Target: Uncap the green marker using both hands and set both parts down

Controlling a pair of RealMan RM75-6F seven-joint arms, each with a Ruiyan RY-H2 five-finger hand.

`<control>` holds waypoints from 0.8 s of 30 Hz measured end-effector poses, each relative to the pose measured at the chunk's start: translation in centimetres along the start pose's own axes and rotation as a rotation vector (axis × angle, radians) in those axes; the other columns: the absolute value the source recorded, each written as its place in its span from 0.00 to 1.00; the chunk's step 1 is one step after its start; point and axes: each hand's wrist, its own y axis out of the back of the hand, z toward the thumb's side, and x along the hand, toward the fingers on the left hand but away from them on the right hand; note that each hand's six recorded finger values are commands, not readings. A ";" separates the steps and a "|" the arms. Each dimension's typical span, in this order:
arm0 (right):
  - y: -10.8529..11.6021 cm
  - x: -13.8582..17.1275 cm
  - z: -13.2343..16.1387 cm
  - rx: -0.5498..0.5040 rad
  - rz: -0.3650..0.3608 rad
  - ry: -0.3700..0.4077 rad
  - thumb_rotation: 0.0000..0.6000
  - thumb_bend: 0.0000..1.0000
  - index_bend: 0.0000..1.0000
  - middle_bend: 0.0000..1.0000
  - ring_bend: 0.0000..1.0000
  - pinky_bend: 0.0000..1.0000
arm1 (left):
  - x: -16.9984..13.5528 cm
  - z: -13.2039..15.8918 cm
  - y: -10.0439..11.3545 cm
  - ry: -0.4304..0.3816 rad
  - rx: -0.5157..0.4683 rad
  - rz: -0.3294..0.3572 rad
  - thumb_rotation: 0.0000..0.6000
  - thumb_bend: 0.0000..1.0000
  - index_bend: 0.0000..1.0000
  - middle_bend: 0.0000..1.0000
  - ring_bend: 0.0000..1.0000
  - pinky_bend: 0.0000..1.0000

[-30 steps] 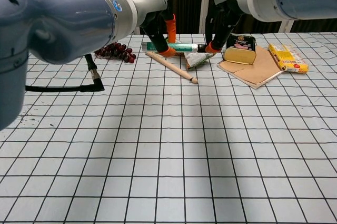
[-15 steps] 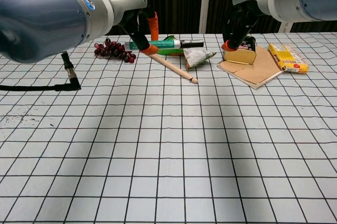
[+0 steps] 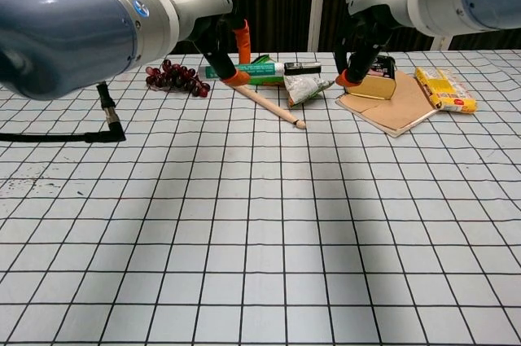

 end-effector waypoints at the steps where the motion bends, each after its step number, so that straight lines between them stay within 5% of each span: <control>1: 0.0 0.0 0.2 -0.002 -0.004 0.003 1.00 0.41 0.23 0.00 0.02 0.00 | 0.0 0.2 -0.1 -0.003 0.000 -0.001 1.00 0.64 0.68 0.11 0.00 0.00; 15: -0.2 -0.4 1.4 -0.008 -0.016 0.009 1.00 0.41 0.13 0.00 0.02 0.00 | 0.1 1.2 -0.6 -0.022 -0.005 -0.001 1.00 0.65 0.68 0.11 0.00 0.00; 24: -0.2 -0.3 1.0 -0.003 -0.011 -0.001 1.00 0.41 0.30 0.00 0.02 0.00 | 0.2 0.9 -0.6 -0.014 -0.004 0.002 1.00 0.65 0.68 0.11 0.00 0.00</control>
